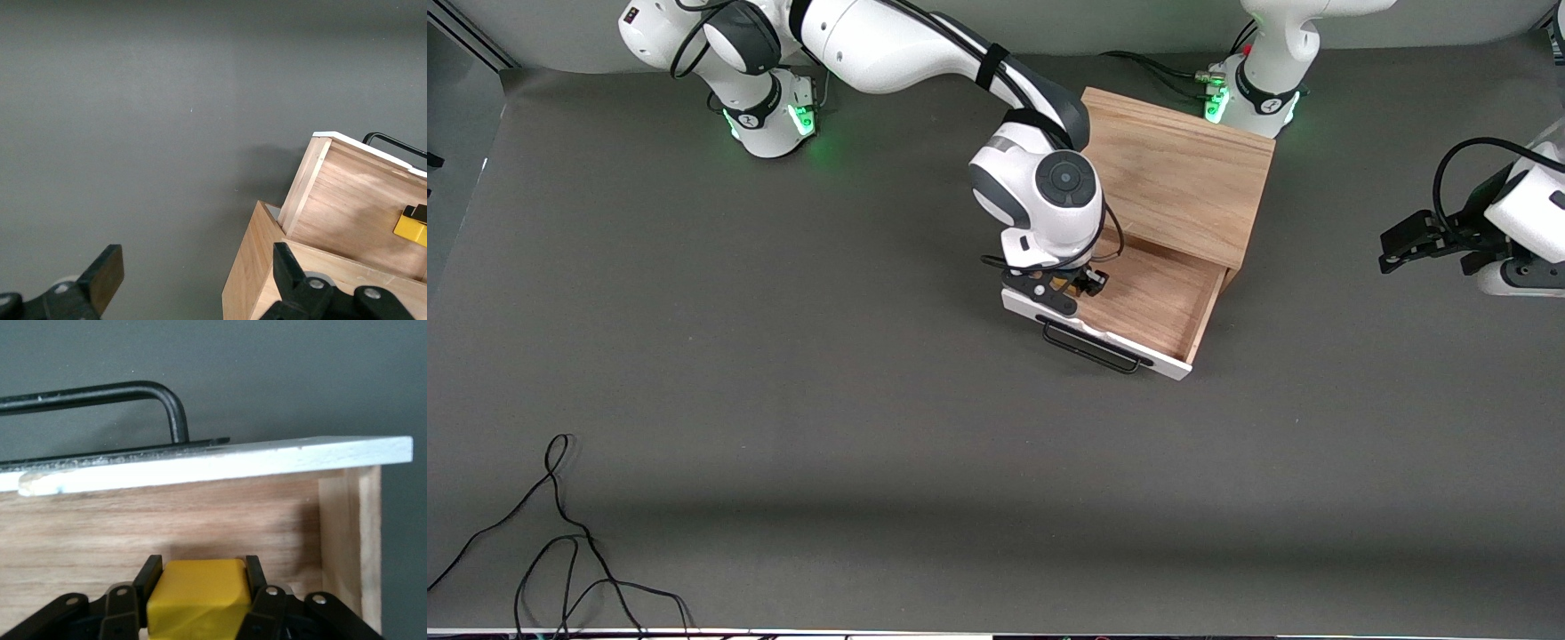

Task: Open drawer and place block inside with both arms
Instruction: 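Lower the yellow cube into the open drawer with the right gripper, then open the right gripper and release the cube in the drawer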

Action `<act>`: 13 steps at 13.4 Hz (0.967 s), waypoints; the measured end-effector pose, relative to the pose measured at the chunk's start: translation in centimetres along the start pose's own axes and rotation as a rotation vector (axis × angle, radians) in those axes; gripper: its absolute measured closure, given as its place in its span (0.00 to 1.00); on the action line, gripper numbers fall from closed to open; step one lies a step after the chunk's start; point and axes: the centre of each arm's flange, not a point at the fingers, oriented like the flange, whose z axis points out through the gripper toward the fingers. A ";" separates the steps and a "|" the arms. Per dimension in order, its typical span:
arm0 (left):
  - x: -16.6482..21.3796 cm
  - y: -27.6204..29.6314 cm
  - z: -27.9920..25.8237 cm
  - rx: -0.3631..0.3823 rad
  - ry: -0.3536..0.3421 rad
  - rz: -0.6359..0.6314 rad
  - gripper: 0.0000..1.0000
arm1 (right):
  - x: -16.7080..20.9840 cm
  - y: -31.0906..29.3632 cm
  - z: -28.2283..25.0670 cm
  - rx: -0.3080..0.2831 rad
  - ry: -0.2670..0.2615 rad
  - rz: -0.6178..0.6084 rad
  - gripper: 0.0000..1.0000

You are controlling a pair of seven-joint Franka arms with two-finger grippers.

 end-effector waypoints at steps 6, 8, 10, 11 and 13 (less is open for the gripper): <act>0.0 -0.1 0.0 0.000 -0.001 -0.002 0.00 | 0.4 -0.1 -0.2 0.007 0.003 0.005 0.39; 0.0 -0.2 0.0 0.000 -0.001 -0.003 0.00 | 0.5 -0.4 -1.2 0.027 0.006 0.005 0.30; 0.0 -0.3 0.0 0.000 -0.001 0.007 0.00 | 0.6 -0.5 -3.0 0.049 0.010 0.006 0.10; 0.0 -0.3 0.0 0.000 -0.001 0.029 0.00 | 0.9 -0.4 -4.1 0.047 0.009 0.009 0.04; 0.0 -0.4 0.0 0.000 -0.001 0.054 0.00 | 1.8 0.2 -6.8 0.037 0.005 0.021 0.03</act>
